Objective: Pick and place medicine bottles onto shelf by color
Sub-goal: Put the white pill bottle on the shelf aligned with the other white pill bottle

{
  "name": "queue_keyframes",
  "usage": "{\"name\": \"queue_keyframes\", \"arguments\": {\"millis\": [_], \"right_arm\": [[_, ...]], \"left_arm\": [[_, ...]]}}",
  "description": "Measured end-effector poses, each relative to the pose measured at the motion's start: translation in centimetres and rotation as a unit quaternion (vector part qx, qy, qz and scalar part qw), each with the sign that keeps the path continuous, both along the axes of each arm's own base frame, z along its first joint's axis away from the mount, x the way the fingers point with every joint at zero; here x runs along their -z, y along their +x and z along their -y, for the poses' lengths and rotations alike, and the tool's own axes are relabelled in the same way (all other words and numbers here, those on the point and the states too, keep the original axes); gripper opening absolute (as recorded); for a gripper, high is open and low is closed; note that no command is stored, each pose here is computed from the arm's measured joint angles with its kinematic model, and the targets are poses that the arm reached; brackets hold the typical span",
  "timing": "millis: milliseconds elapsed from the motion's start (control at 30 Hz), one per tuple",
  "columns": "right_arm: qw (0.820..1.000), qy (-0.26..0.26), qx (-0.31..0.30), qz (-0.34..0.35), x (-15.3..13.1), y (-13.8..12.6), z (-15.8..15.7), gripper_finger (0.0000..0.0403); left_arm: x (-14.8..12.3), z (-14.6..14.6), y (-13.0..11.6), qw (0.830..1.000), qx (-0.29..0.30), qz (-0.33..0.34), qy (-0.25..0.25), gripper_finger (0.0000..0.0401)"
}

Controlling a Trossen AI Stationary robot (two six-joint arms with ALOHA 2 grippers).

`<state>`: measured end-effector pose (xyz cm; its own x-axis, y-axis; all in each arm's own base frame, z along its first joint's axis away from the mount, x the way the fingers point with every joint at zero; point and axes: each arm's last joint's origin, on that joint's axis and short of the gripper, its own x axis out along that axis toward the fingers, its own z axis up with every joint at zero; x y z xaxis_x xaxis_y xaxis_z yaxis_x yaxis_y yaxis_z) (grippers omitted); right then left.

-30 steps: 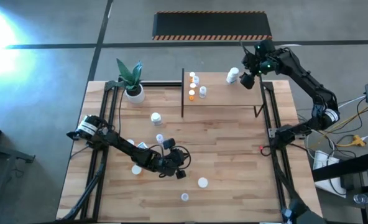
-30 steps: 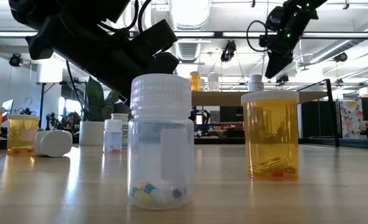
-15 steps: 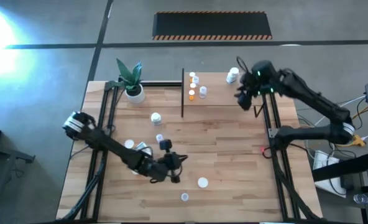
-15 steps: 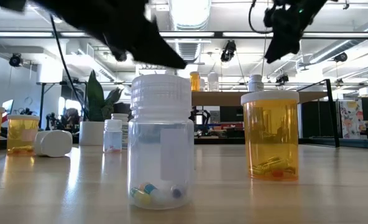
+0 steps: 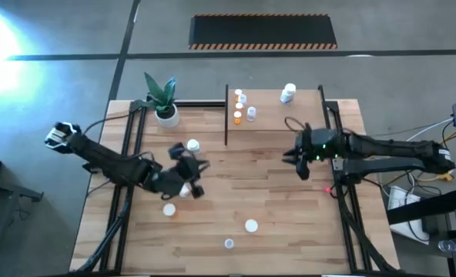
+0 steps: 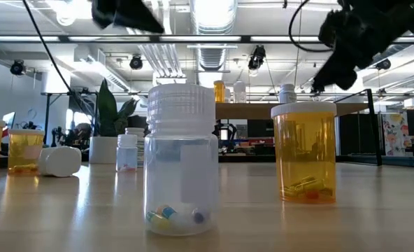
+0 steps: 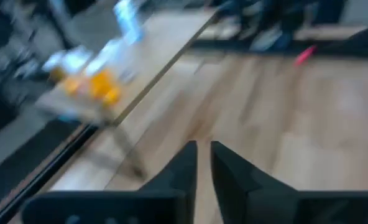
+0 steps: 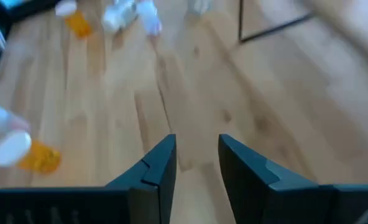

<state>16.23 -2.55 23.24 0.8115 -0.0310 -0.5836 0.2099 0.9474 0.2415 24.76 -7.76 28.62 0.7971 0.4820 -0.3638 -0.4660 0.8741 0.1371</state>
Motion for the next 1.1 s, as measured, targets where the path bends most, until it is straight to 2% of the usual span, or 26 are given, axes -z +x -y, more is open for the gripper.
{"name": "queue_keyframes", "arguments": {"millis": [167, 300, 433, 500, 567, 700, 800, 900, 1033, 1100], "right_arm": [[0.999, 0.006, -0.025, -0.028, 3.1, -0.1, -1.9, 0.0095], [0.998, 0.011, -0.043, -0.046, 4.9, -0.1, -3.2, 0.0087], [0.998, 0.009, -0.057, -0.024, 5.9, 0.2, -4.0, 0.0082], [0.998, 0.011, -0.062, -0.011, 6.1, 0.4, -4.3, 0.0082], [0.998, 0.011, -0.066, -0.006, 6.2, 0.5, -4.5, 0.0084], [0.998, 0.011, -0.067, -0.007, 6.3, 0.7, -4.5, 0.0081], [0.998, 0.011, -0.067, -0.004, 6.3, 0.8, -4.5, 0.0080], [0.998, 0.012, -0.067, 0.006, 6.2, 0.8, -4.5, 0.0080], [0.998, 0.012, -0.068, 0.009, 6.3, 0.8, -4.6, 0.0079], [0.998, 0.012, -0.069, 0.010, 6.3, 0.8, -4.6, 0.0079]], "left_arm": [[1.1, -3.4, -1.4, 0.993, -0.076, -0.070, -0.064, 0.0108], [2.3, -6.7, -1.7, 0.974, -0.151, -0.121, -0.121, 0.0150], [3.7, -10.8, -2.1, 0.943, -0.231, -0.176, -0.163, 0.0149], [4.3, -12.6, -2.3, 0.927, -0.271, -0.193, -0.171, 0.0135], [4.8, -14.3, -2.4, 0.917, -0.285, -0.213, -0.181, 0.0116], [6.3, -16.7, -2.2, 0.901, -0.288, -0.261, -0.195, 0.0071], [7.4, -17.4, -1.5, 0.899, -0.263, -0.283, -0.205, 0.0042], [8.4, -17.3, -0.5, 0.901, -0.211, -0.291, -0.243, 0.0020], [8.9, -15.8, 0.4, 0.892, -0.120, -0.298, -0.319, 0.0003], [8.5, -14.8, 0.8, 0.898, -0.088, -0.286, -0.324, 0.0001]]}}
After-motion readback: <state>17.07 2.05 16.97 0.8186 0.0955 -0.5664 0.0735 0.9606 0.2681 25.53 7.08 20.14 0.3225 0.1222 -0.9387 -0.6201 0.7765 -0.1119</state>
